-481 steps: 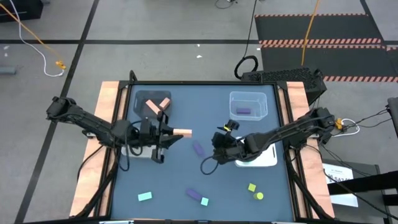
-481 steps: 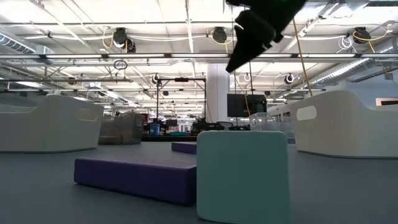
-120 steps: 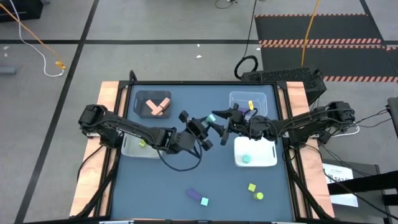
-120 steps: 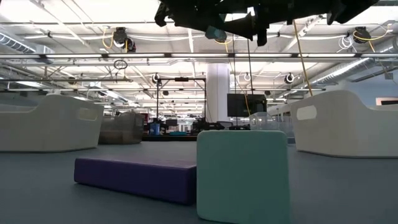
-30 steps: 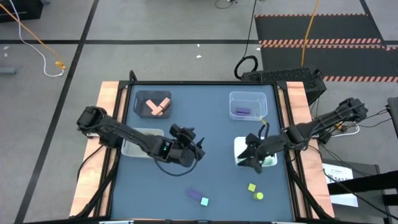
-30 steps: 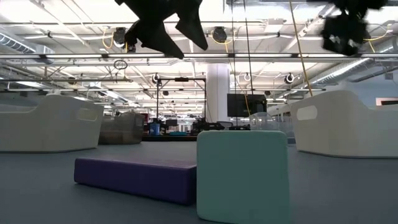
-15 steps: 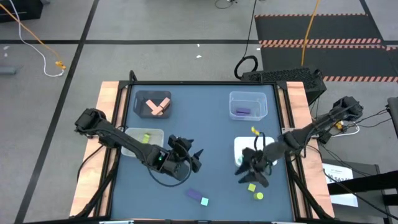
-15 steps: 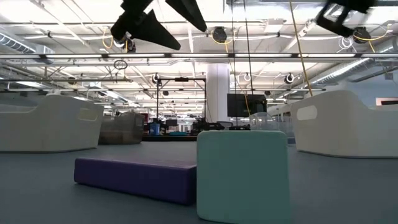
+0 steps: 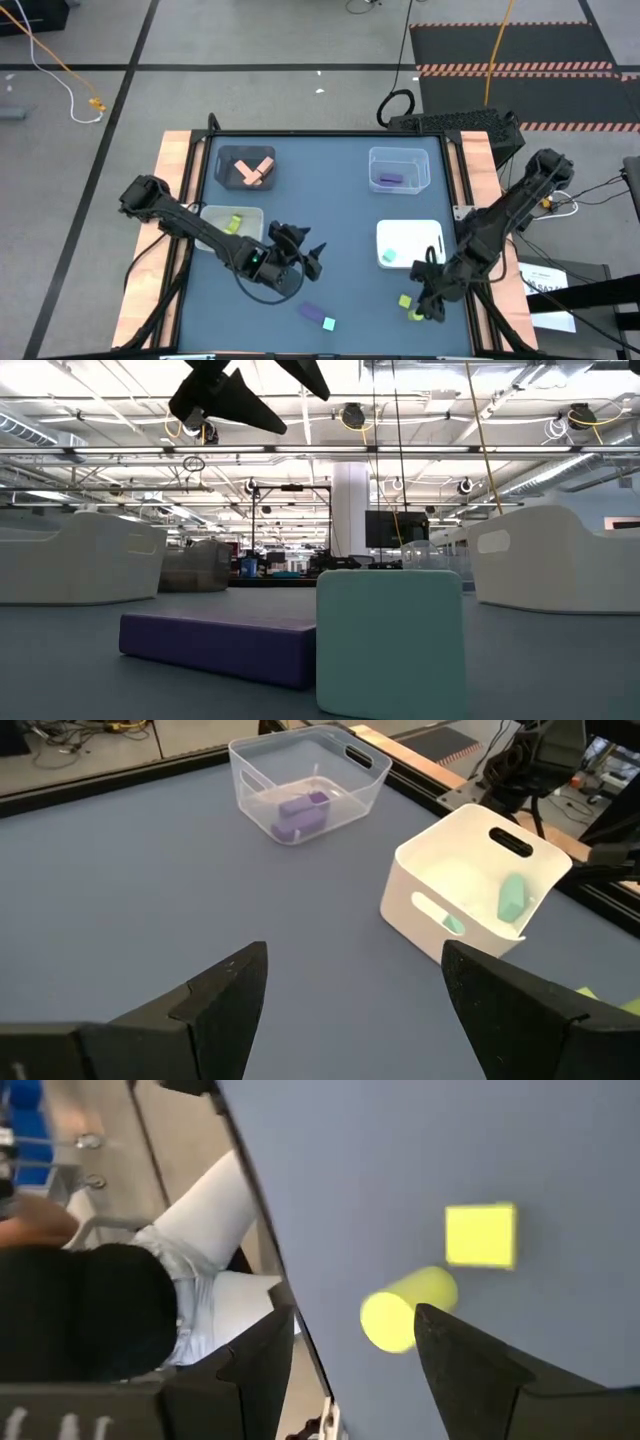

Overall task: Sort & place blocks by color
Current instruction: Put the bottom green block into the gray bin

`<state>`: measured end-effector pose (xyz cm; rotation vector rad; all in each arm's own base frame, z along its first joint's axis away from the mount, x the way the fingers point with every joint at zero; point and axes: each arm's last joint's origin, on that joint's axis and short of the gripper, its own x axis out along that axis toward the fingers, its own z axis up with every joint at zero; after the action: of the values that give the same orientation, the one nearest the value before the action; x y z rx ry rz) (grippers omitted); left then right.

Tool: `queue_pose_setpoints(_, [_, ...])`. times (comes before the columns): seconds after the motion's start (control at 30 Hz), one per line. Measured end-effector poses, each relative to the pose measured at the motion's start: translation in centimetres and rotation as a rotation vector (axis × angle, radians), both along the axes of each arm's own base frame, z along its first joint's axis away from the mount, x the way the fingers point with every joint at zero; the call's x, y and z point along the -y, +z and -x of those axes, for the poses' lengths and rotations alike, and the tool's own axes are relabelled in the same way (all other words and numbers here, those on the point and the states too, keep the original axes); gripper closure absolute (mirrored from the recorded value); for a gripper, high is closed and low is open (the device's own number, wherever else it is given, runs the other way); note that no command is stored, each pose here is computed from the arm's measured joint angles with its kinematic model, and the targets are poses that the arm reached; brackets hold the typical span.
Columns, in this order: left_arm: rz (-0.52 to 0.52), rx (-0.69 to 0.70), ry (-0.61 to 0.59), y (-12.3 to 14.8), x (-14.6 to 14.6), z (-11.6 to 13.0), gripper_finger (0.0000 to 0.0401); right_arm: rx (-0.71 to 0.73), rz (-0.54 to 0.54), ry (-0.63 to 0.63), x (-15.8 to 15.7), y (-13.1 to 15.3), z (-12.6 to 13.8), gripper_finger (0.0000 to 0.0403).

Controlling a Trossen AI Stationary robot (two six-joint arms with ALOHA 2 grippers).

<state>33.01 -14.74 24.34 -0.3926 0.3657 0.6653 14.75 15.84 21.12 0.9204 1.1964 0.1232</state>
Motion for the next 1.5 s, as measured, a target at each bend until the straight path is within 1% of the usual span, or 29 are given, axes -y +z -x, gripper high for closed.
queue_pose_setpoints(0.2, [-0.006,-0.003,-0.002,0.0,0.0,0.0,0.0100,-0.022,0.052,-0.023,-0.7,-1.0,0.0,0.0204])
queue_pose_setpoints(0.3, [-0.008,-0.005,-0.003,0.0,0.0,0.0,0.0100,-0.012,0.124,0.054,-1.2,-2.0,0.0,0.0204])
queue_pose_setpoints(0.43, [-0.011,-0.008,-0.005,0.0,0.0,0.0,0.0100,0.034,0.232,0.221,-2.0,-3.3,0.2,0.0204])
queue_pose_setpoints(0.57, [-0.011,-0.007,-0.005,0.0,0.0,0.0,0.0100,0.061,0.271,0.310,-2.6,-3.9,0.3,0.0204])
queue_pose_setpoints(0.7, [-0.010,-0.007,-0.005,0.0,0.0,0.0,0.0100,0.107,0.304,0.363,-3.0,-4.0,0.5,0.0204])
queue_pose_setpoints(0.9, [-0.005,-0.004,-0.002,0.0,0.0,0.0,0.0100,0.270,0.473,0.387,-3.0,-3.9,0.5,0.0204])
queue_pose_setpoints(1.07, [0.003,0.002,0.000,0.0,0.1,0.0,0.0100,0.281,0.477,0.407,-3.3,-3.9,0.8,0.0204])
queue_pose_setpoints(1.13, [0.003,0.002,-0.002,0.0,0.1,0.1,0.0100,0.309,0.490,0.422,-3.4,-3.8,0.9,0.0204])
queue_pose_setpoints(1.27, [0.003,0.002,-0.002,0.0,0.1,0.1,0.0100,0.413,0.604,0.416,-3.2,-3.5,0.6,0.0204])
queue_pose_setpoints(1.33, [0.004,0.002,0.000,0.0,0.1,0.0,0.0100,0.442,0.653,0.417,-2.9,-3.3,0.6,0.0204])
queue_pose_setpoints(1.4, [0.010,0.006,0.003,0.0,0.1,0.0,0.0100,0.458,0.651,0.419,-2.7,-3.0,0.7,0.0204])
queue_pose_setpoints(1.5, [0.015,0.010,0.006,0.0,0.1,0.1,0.0100,0.483,0.609,0.396,-2.7,-2.3,0.8,0.0204])
